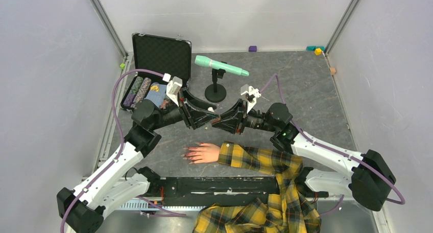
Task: Paint the nails
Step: Unscrew the nail polish bottle.
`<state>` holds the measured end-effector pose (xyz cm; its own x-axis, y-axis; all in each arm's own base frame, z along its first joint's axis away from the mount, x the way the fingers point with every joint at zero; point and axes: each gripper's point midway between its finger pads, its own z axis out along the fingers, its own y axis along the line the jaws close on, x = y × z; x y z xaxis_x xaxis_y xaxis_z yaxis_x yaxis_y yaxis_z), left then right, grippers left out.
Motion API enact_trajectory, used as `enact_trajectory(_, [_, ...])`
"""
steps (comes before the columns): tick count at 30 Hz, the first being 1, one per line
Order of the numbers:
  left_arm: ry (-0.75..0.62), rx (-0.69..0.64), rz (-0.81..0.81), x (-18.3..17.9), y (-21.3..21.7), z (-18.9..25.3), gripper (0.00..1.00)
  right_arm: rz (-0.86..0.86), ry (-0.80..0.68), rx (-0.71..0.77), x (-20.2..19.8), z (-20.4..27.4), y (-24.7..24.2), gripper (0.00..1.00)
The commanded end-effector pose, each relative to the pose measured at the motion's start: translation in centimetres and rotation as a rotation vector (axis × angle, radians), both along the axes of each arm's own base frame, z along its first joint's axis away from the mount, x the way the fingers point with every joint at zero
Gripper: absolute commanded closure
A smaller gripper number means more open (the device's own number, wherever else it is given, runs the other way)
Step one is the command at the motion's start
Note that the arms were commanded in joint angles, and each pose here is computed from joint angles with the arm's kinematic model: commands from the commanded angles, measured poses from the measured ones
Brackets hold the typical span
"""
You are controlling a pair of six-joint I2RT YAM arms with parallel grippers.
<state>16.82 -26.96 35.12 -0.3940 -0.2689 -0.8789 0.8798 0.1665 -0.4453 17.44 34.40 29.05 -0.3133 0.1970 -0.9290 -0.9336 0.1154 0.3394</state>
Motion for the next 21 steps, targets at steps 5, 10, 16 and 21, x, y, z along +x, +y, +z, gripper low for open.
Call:
enact_trajectory(5, [-0.047, -0.031, -0.087, -2.2, 0.05, 1.42, 0.46, -0.15, 0.024, 0.021, 3.52, 0.62, -0.93, 1.0])
enact_trajectory(10, [-0.044, -0.03, -0.089, -2.19, 0.01, 1.37, 0.5, -0.16, 0.03, 0.02, 3.75, 0.54, -1.12, 1.0])
enact_trajectory(16, [-0.038, -0.028, -0.088, -2.07, -0.05, 1.25, 0.54, -0.163, 0.03, 0.017, 3.78, 0.47, -1.18, 1.0])
enact_trajectory(21, [-0.032, -0.017, -0.085, -1.91, -0.11, 1.04, 0.59, -0.18, 0.035, 0.014, 4.03, 0.35, -1.31, 1.0])
